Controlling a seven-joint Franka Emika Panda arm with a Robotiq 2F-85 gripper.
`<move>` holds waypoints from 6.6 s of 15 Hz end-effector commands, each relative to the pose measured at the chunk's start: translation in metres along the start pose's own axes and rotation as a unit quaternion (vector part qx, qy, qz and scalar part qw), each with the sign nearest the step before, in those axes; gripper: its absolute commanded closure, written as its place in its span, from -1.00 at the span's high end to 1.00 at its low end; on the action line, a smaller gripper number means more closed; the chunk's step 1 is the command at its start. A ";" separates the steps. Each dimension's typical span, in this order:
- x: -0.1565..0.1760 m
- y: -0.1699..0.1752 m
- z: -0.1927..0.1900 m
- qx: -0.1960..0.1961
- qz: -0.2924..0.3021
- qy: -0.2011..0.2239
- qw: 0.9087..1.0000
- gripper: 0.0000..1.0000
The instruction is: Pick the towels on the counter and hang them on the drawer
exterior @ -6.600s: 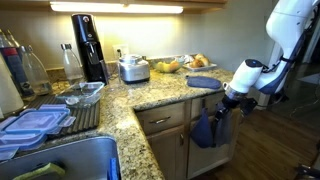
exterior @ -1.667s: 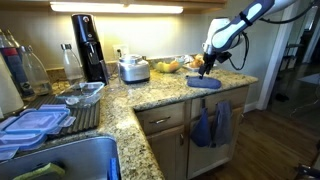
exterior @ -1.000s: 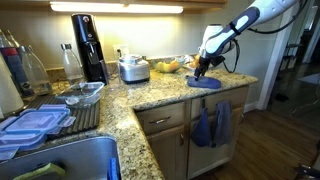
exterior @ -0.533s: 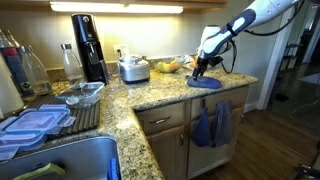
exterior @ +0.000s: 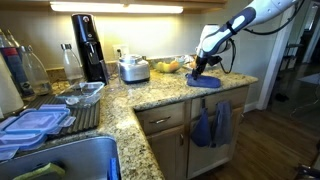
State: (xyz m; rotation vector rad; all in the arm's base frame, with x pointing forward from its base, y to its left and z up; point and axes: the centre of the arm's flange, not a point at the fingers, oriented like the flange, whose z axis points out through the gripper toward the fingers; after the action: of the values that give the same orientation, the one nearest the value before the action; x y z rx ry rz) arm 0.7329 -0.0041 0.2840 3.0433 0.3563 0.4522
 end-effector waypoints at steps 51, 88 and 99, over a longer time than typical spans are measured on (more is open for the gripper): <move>-0.259 -0.157 -0.103 0.017 -0.007 0.115 0.993 -0.78; -0.308 -0.184 0.023 0.068 -0.012 0.095 0.993 -0.86; -0.290 -0.155 0.055 0.050 -0.005 0.086 0.995 -0.87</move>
State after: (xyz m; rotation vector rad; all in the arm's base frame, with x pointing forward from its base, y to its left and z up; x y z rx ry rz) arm 0.4457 0.0881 0.1610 3.1290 0.4164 0.6973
